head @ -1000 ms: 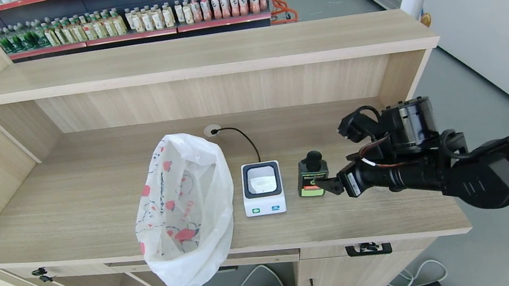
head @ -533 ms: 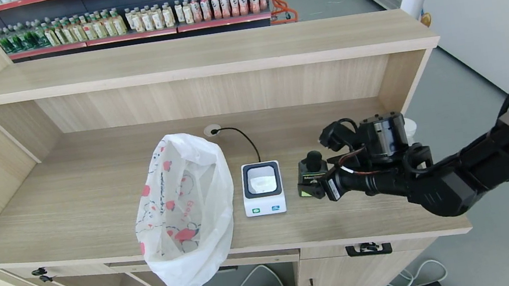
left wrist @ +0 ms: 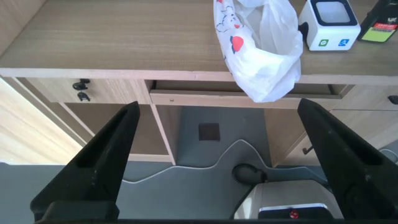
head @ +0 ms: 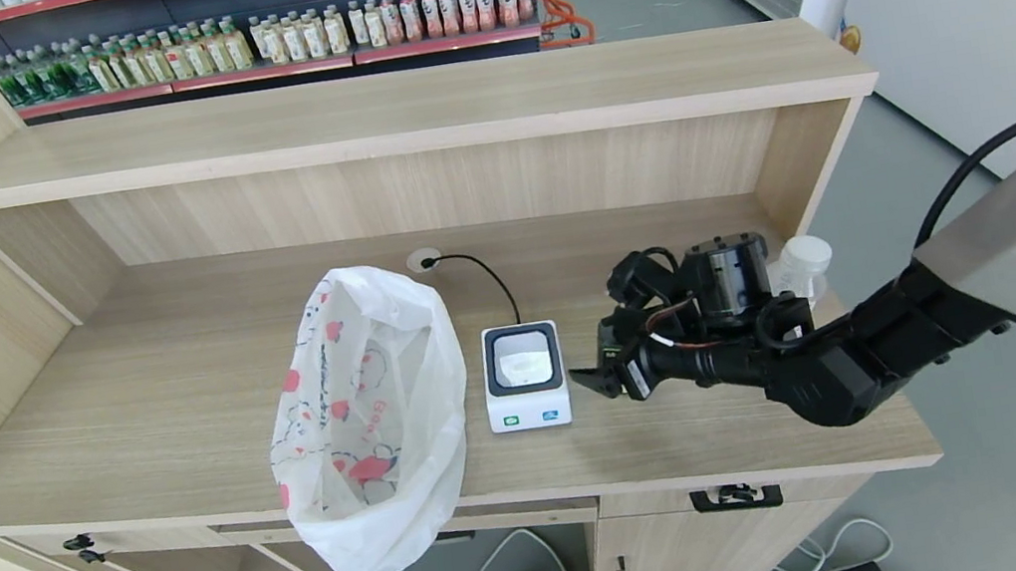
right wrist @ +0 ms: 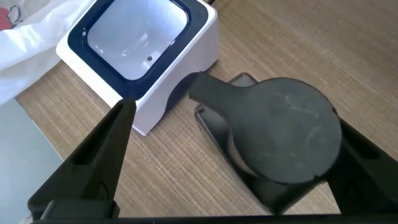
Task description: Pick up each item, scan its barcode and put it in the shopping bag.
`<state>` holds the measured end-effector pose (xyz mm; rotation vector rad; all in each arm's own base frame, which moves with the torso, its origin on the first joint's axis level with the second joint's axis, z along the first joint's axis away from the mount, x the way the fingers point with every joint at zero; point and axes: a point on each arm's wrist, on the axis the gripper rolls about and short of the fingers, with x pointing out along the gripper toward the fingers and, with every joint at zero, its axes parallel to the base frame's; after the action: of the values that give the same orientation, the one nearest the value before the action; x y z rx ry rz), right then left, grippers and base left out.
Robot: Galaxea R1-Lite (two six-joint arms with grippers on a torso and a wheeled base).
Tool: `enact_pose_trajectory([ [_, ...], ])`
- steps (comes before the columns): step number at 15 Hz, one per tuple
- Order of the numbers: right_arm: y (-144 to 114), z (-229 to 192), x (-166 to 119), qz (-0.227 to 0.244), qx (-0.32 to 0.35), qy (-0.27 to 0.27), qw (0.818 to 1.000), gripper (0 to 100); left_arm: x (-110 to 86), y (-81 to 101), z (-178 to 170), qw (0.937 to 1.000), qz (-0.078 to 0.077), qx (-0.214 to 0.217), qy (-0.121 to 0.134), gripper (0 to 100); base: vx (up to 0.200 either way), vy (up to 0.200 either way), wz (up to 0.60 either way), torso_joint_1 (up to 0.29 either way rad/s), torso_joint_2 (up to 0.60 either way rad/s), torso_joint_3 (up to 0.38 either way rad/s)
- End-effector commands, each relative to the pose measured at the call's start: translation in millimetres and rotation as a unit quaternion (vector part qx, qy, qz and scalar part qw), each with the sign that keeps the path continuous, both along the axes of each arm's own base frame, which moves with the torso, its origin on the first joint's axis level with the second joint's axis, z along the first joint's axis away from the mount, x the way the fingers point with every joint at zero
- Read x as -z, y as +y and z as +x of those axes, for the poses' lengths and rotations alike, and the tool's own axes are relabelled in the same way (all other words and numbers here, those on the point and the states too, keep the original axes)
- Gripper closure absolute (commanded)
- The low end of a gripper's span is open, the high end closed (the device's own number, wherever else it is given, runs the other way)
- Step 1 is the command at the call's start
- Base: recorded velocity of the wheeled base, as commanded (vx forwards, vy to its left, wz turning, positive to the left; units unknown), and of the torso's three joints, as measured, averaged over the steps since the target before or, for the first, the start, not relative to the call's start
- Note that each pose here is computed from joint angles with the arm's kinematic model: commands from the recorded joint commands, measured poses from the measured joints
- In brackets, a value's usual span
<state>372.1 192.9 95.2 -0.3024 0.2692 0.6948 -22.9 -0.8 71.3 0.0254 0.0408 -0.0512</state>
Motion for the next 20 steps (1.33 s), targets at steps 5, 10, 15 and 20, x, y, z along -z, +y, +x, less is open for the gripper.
enact_pose_trajectory([
  [5,1.7,15.1,19.7,-0.027,-0.006,-0.006,1.0,0,0.0,0.0,0.0,1.0,0.0,0.0,0.0,0,0.0,0.0,0.0,0.0,0.0,0.0],
  [10,5.4,25.8,28.4,-0.026,-0.004,-0.006,1.0,0,0.0,0.0,0.0,1.0,0.0,0.0,0.0,0,0.0,0.0,0.0,0.0,0.0,0.0],
  [15,0.7,31.8,8.2,-0.013,0.004,-0.031,0.999,100,0.0,0.0,0.0,1.0,0.0,0.0,0.0,0,0.0,0.0,0.0,0.0,0.0,0.0],
  [20,-21.1,17.7,-6.7,-0.013,0.022,-0.027,0.999,100,0.0,0.0,0.0,1.0,0.0,0.0,0.0,0,0.0,0.0,0.0,0.0,0.0,0.0],
])
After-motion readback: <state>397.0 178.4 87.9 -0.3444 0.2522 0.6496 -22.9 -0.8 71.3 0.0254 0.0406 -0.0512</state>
